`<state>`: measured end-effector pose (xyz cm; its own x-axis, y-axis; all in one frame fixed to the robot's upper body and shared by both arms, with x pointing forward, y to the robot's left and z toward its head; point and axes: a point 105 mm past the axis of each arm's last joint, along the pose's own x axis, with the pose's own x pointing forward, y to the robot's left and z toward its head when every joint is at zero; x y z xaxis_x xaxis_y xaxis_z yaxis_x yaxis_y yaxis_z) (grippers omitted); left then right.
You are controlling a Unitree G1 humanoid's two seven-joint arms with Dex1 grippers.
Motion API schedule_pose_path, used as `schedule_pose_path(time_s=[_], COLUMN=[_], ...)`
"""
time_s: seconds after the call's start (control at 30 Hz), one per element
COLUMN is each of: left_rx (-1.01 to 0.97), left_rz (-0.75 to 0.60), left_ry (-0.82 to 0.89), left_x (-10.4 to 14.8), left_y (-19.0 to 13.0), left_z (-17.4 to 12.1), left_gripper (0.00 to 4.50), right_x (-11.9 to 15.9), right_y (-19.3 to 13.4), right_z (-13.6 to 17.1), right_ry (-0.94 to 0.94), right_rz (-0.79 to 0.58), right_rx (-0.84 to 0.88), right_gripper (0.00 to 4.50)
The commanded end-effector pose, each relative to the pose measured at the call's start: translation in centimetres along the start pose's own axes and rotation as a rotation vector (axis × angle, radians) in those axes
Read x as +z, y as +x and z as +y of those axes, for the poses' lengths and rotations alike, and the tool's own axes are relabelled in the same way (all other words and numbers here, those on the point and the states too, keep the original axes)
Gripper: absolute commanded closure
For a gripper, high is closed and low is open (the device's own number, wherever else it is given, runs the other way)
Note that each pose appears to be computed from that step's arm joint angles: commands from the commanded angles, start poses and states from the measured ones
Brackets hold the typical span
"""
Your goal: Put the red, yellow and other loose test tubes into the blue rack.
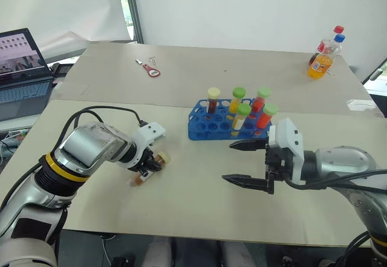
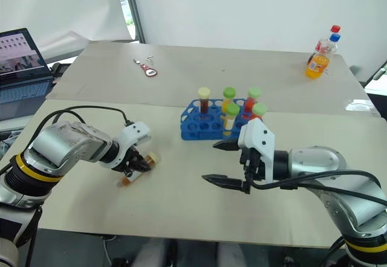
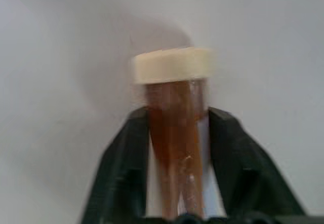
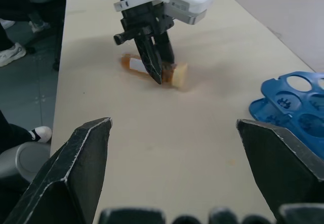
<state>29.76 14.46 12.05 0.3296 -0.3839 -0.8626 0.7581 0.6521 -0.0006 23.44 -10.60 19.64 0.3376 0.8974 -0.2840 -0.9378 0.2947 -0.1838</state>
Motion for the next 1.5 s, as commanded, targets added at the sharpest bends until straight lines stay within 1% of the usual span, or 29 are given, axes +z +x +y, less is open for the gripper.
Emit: schedule_pose_path(time_s=[0.03,0.07,0.17,0.27,0.3,0.37,0.4,0.43,0.47,0.53,0.67,0.77,0.87,0.9,0.97,1.07,1.37,1.5], left_rx=[-0.016,-0.017,-0.045,-0.117,-0.156,-0.171,-0.171,-0.156,-0.154,-0.173,-0.236,-0.246,-0.247,-0.238,-0.217,-0.188,-0.209,-0.209], left_rz=[0.015,0.011,-0.082,-0.232,-0.334,-0.541,-0.598,-0.704,-0.779,-0.892,-0.972,-1.098,-1.152,-1.167,-1.201,-1.229,-1.214,-1.177], left_ry=[0.027,0.030,0.127,0.226,0.260,0.329,0.343,0.339,0.329,0.331,0.371,0.355,0.321,0.332,0.361,0.339,0.319,0.314], left_x=[-0.7,-0.6,0.4,2.8,4.4,8.0,9.1,11.0,12.4,14.2,15.3,17.2,18.5,18.8,19.4,20.2,20.3,19.9], left_y=[0.3,0.2,-0.8,-2.2,-2.8,-4.2,-4.6,-5.3,-5.7,-6.3,-5.9,-4.5,-3.4,-3.0,-2.6,-2.0,0.4,1.5], left_z=[-0.4,-0.4,-0.2,-0.8,-1.3,-1.7,-1.8,-1.7,-1.7,-2.0,-2.8,-3.1,-3.1,-3.1,-3.1,-2.5,-2.5,-2.3], left_gripper=[3.63,3.63,3.63,3.63,3.63,3.63,3.63,3.63,3.63,3.63,3.63,3.63,3.63,3.63,3.63,3.63,3.63,3.63], right_x=[1.3,1.3,1.4,1.4,1.5,1.6,1.6,1.4,1.2,1.0,1.1,0.8,0.6,0.5,-0.2,-0.3,-0.4,-0.4], right_y=[-0.8,-0.8,-1.4,-2.2,-2.5,-3.2,-3.4,-3.7,-3.9,-4.1,-4.4,-4.3,-4.6,-4.7,-5.2,-5.4,-5.9,-6.1], right_z=[-0.1,-0.2,-0.5,-0.8,-1.0,-1.3,-1.4,-1.4,-1.5,-1.3,-1.3,-0.3,-0.2,-0.4,-0.7,-0.6,0.0,0.1], right_ry=[-0.038,-0.034,-0.035,-0.068,-0.090,-0.130,-0.144,-0.136,-0.122,-0.077,-0.030,0.011,0.022,0.031,0.059,0.065,0.078,0.085], right_rz=[-0.016,-0.016,-0.010,-0.006,-0.008,-0.020,-0.021,-0.018,-0.013,-0.010,-0.025,-0.024,-0.013,-0.011,0.037,0.047,0.064,0.070], right_rx=[-0.028,-0.032,-0.059,-0.111,-0.141,-0.191,-0.206,-0.219,-0.226,-0.225,-0.255,-0.270,-0.331,-0.364,-0.426,-0.459,-0.489,-0.500], right_gripper=[0.11,0.11,0.11,0.11,0.11,0.11,0.11,0.11,0.11,0.11,0.11,0.11,0.11,0.11,0.11,0.11,0.11,0.11])
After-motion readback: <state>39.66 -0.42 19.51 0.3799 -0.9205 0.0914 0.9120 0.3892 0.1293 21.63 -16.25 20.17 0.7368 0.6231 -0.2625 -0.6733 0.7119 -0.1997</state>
